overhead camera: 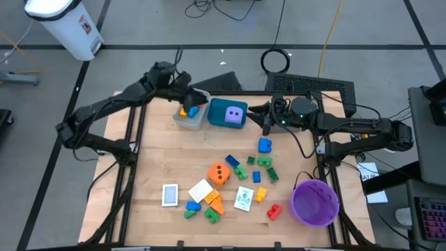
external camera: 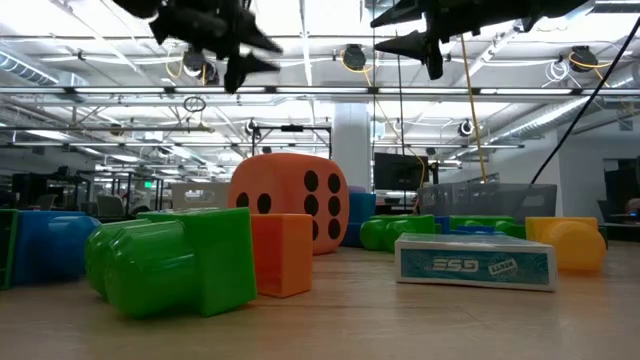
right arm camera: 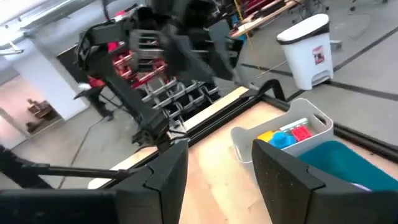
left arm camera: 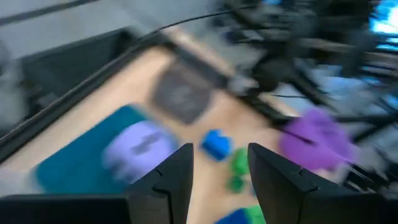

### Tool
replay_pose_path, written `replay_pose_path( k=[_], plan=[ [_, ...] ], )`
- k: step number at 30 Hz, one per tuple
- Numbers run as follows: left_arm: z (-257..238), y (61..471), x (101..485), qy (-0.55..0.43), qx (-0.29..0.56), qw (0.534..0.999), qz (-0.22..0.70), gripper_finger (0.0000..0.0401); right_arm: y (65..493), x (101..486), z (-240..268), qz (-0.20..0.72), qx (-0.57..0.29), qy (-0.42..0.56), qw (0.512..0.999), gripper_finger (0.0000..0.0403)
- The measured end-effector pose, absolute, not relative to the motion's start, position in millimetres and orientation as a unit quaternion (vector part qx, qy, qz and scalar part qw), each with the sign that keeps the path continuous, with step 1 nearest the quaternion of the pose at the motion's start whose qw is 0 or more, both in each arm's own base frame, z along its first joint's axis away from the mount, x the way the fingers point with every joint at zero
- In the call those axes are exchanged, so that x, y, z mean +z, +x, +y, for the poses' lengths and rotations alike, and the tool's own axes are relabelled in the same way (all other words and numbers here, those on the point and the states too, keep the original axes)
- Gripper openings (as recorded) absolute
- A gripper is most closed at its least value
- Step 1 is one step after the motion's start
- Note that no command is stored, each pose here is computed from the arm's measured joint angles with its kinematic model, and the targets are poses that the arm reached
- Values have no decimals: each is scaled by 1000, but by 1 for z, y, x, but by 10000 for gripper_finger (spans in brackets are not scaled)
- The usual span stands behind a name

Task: Pick & Place Toys
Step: Put the green game piece into the gray bin

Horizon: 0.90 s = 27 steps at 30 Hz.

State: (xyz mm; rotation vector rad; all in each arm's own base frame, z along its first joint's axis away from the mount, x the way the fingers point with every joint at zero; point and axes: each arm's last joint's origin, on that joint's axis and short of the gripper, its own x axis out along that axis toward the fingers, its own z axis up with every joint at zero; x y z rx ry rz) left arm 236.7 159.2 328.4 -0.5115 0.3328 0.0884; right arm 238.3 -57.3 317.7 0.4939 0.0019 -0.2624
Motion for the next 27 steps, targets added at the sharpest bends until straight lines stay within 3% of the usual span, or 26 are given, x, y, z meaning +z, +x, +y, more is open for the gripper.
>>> replay_pose_path(
  k=[6, 11, 15, 19, 27],
  plan=[
    [113, 253, 339, -226, -51, 959, 165, 161, 239, 317, -51, 25, -37, 264, 964, 171],
    [80, 265, 339, -212, -105, 955, 178, 161, 240, 300, -29, 127, 3, 267, 955, 171],
    [65, 271, 338, -188, -85, 961, 182, 161, 230, 273, -9, 283, 2, 229, 931, 171],
    [60, 273, 338, -167, -64, 967, 181, 161, 211, 249, 3, 424, -52, 153, 891, 171],
    [63, 274, 341, -155, -33, 974, 164, 161, 211, 231, 17, 497, -52, 81, 862, 171]
  ],
)
